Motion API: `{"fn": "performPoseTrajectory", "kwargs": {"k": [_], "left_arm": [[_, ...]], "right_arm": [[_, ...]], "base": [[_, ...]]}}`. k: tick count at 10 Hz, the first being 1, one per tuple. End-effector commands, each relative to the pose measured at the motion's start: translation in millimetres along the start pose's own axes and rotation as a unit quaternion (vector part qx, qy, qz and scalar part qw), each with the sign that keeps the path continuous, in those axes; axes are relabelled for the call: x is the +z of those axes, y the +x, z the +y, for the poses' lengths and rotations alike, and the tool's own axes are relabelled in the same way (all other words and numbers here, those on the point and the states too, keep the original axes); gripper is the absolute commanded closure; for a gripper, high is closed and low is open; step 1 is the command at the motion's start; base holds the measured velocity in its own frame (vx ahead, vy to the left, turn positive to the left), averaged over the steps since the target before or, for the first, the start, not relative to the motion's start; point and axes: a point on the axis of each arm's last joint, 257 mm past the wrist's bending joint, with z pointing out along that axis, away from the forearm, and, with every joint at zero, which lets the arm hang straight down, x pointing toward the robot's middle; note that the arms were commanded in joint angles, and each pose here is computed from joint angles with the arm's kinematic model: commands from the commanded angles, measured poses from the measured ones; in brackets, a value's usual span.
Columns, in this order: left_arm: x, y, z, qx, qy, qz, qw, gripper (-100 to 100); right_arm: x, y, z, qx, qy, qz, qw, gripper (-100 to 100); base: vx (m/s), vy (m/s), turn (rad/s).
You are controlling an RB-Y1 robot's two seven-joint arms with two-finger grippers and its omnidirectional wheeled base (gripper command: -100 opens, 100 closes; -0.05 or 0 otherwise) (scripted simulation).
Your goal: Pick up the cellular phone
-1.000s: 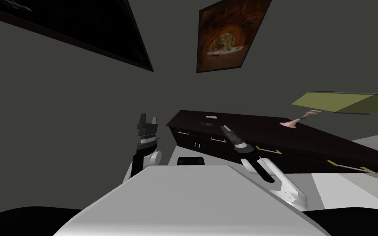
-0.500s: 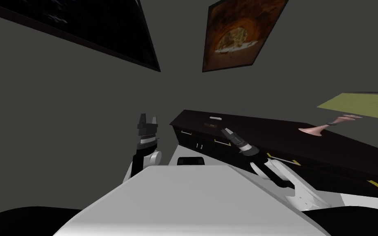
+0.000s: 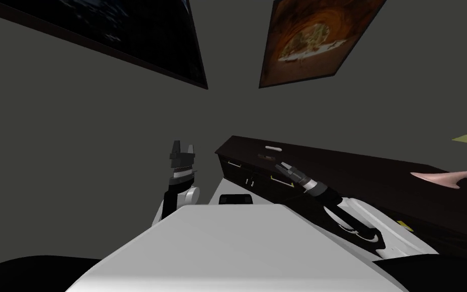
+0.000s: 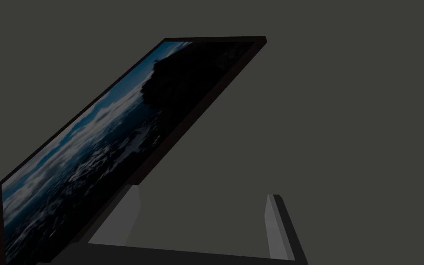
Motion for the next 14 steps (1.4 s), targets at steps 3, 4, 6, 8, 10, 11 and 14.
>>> {"fn": "performPoseTrajectory", "kwargs": {"k": [3, 4, 6, 8, 10, 11, 14], "left_arm": [[0.0, 0.0, 0.0, 0.0, 0.0, 0.0, 1.0, 0], [0.0, 0.0, 0.0, 0.0, 0.0, 0.0, 1.0, 0], [0.0, -0.1, 0.0, 0.0, 0.0, 0.0, 1.0, 0], [0.0, -0.1, 0.0, 0.0, 0.0, 0.0, 1.0, 0], [0.0, -0.1, 0.0, 0.0, 0.0, 0.0, 1.0, 0], [0.0, 0.0, 0.0, 0.0, 0.0, 0.0, 1.0, 0], [-0.1, -0.1, 0.0, 0.0, 0.0, 0.0, 1.0, 0]], "right_arm": [[-20.8, 13.4, -24.0, -0.033, 0.01, 0.065, 0.9973, -100], [-35.1, 24.6, -39.0, -0.045, 0.021, 0.101, 0.9937, -100], [-49.7, 32.9, -54.3, -0.061, 0.029, 0.142, 0.9875, -100], [-65.1, 39.9, -69.6, -0.076, 0.037, 0.183, 0.9794, -100], [-80.8, 45.2, -84.5, -0.09, 0.045, 0.224, 0.9694, -100], [-79.9, 43.0, -85.2, -0.096, 0.042, 0.229, 0.9679, -100], [-113.4, 52.9, -112.4, -0.111, 0.06, 0.3, 0.9456, -100]], "base": [[0.008, 0.012, 0.184], [0.014, 0.015, 0.292], [0.012, 0.01, 0.226], [0.013, 0.008, 0.212], [0.014, 0.003, 0.195], [0.013, 0.001, 0.186], [0.015, -0.001, 0.268]]}}
